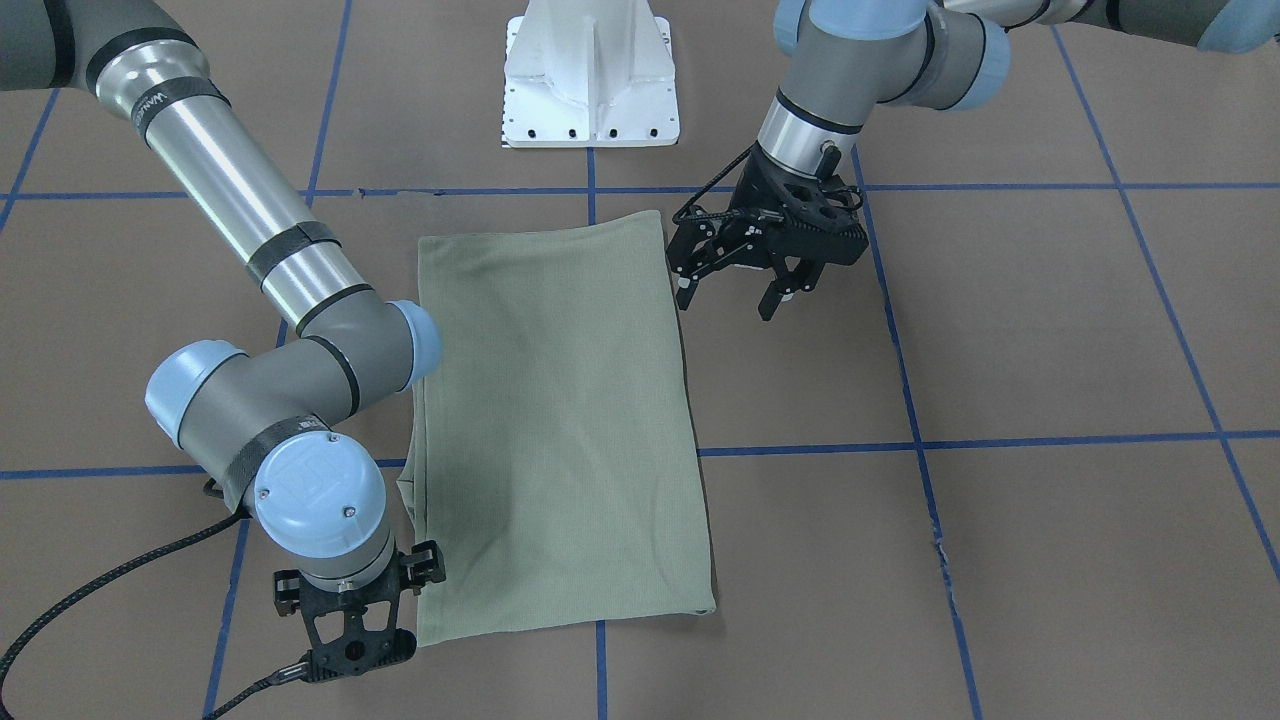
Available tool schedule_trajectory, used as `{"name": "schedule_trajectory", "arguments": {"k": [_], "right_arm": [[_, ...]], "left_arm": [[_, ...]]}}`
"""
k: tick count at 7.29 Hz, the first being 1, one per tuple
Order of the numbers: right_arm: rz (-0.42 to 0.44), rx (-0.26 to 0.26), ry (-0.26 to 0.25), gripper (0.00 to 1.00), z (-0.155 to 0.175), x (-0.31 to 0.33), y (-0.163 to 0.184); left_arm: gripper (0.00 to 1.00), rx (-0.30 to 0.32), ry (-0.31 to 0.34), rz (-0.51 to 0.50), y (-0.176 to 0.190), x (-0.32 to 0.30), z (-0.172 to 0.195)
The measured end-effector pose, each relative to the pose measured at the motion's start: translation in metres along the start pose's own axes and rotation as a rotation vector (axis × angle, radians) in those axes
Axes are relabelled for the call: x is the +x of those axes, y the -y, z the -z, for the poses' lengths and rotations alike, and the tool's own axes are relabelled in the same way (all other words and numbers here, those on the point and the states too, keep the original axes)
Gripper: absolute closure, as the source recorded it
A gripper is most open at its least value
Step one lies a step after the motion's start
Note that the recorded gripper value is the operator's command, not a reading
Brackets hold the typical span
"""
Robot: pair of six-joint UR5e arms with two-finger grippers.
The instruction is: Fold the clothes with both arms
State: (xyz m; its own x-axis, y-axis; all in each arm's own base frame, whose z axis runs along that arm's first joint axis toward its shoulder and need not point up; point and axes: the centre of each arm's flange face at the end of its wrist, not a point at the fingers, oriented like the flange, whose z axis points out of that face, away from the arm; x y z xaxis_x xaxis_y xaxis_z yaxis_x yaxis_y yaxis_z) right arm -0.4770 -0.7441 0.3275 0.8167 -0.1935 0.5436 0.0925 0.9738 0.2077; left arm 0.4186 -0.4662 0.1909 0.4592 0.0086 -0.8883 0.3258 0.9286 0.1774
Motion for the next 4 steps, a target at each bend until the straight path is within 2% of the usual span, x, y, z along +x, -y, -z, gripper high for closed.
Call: {"name": "schedule_trajectory", "arguments": {"k": [2,4], "right_arm": [[-0.007,0.01,0.09,0.0,0.03,-0.001,-0.02],[-0.01,-0.001,0.149,0.0,0.054,0.01,-0.069]], "left_arm": [[0.01,-0.029,-0.012,0.028,-0.013,0.006,-0.002],[0.01,-0.108,-0.028,0.112,-0.06,0.023,-0.014]]}}
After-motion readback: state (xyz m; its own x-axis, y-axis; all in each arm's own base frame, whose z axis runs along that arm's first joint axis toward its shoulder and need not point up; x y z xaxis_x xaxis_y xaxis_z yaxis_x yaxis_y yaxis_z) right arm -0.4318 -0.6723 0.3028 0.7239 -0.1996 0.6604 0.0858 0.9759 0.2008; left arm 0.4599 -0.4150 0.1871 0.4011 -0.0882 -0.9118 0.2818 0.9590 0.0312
